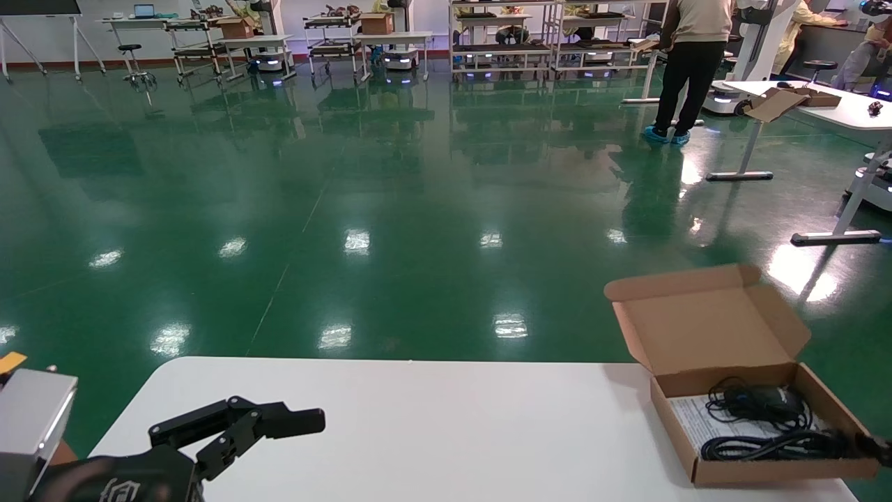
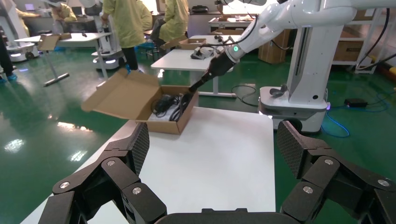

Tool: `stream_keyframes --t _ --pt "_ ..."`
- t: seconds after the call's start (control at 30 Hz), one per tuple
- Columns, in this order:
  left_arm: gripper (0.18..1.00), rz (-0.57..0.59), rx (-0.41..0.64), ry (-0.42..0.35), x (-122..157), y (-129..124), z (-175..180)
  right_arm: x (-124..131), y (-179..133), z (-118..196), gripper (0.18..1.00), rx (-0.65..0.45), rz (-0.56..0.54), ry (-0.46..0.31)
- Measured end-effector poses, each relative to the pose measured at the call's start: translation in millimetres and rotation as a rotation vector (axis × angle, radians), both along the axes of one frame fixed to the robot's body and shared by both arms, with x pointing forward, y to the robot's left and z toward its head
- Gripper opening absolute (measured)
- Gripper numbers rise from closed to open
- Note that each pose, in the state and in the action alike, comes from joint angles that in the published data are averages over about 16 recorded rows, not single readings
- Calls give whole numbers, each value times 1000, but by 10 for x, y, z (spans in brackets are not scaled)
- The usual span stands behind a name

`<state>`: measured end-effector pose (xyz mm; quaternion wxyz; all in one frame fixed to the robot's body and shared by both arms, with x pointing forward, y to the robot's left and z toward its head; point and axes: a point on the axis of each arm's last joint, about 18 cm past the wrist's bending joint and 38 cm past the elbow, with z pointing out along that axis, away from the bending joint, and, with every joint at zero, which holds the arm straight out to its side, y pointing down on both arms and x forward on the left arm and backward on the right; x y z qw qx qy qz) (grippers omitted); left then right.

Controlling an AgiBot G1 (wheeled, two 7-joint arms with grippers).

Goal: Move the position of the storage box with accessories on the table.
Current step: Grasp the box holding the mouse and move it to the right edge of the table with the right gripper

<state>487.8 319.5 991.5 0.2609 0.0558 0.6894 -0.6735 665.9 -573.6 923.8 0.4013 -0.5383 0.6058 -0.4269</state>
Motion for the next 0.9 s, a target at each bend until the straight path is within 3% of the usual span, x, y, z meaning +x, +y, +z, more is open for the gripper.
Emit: stream_keyframes --t 0.37,0.9 --pt "1000 0 0 0 0 0 0 30 19 -201 204 -21 -2 19" --pt "1000 0 0 0 0 0 0 133 128 -211 209 -62 17 3"
